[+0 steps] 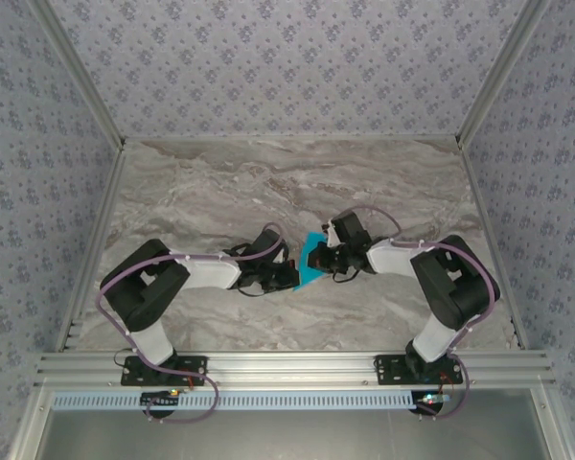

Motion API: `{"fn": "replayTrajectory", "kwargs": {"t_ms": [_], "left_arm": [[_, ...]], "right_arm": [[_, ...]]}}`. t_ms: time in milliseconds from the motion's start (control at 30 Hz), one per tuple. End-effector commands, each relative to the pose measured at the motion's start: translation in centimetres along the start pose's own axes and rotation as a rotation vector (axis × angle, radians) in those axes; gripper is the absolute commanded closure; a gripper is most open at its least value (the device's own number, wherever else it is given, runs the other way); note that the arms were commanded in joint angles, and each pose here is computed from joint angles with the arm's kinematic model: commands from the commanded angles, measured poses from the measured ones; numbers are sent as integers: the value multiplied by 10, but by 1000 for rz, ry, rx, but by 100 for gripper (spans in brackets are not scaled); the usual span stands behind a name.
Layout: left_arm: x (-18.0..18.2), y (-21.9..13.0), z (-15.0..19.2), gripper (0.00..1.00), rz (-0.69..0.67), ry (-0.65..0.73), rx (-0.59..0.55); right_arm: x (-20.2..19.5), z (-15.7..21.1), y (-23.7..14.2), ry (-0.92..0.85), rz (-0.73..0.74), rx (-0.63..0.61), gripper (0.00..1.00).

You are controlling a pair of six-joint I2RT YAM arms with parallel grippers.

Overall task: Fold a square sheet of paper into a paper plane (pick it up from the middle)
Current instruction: Fourth fold the wing at the center of the table.

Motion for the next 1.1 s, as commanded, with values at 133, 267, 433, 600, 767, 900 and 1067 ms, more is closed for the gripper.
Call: {"fn": "replayTrajectory", "kwargs": {"t_ms": [133, 267, 433, 600, 767, 900, 1067], "left_arm": [[18, 7, 10, 100, -134, -32, 52], [27, 8, 16, 100, -181, -51, 84], [43, 7, 27, 100, -228, -81, 121], [48, 7, 32, 100, -235, -85, 132], [40, 8, 30, 100, -207, -59, 135], [26, 7, 25, 100, -154, -31, 120], [-8, -8, 8, 88, -36, 34, 51]], "right_arm": [[-1, 7, 15, -39, 28, 64, 99], [-19, 4, 15, -34, 84, 80, 99], [-62, -28, -7, 69, 108, -15, 99], [-88, -68, -29, 143, 120, -117, 99], [-99, -92, -45, 180, 129, -181, 99], [-81, -91, -63, 159, 101, -207, 98], [-59, -64, -63, 155, 26, -155, 84]]}}
Point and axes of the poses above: each hand's point on the last joint's axis, 136 mm out from that joint toward the fingers, its own y axis out along the fingers, its own x axis along the line the jaws close on, z = x × y, the point moved 9 cm from there along -y, back along the fingers, and after that the axes turned 5 degrees about -y, right-handed, at the moved point
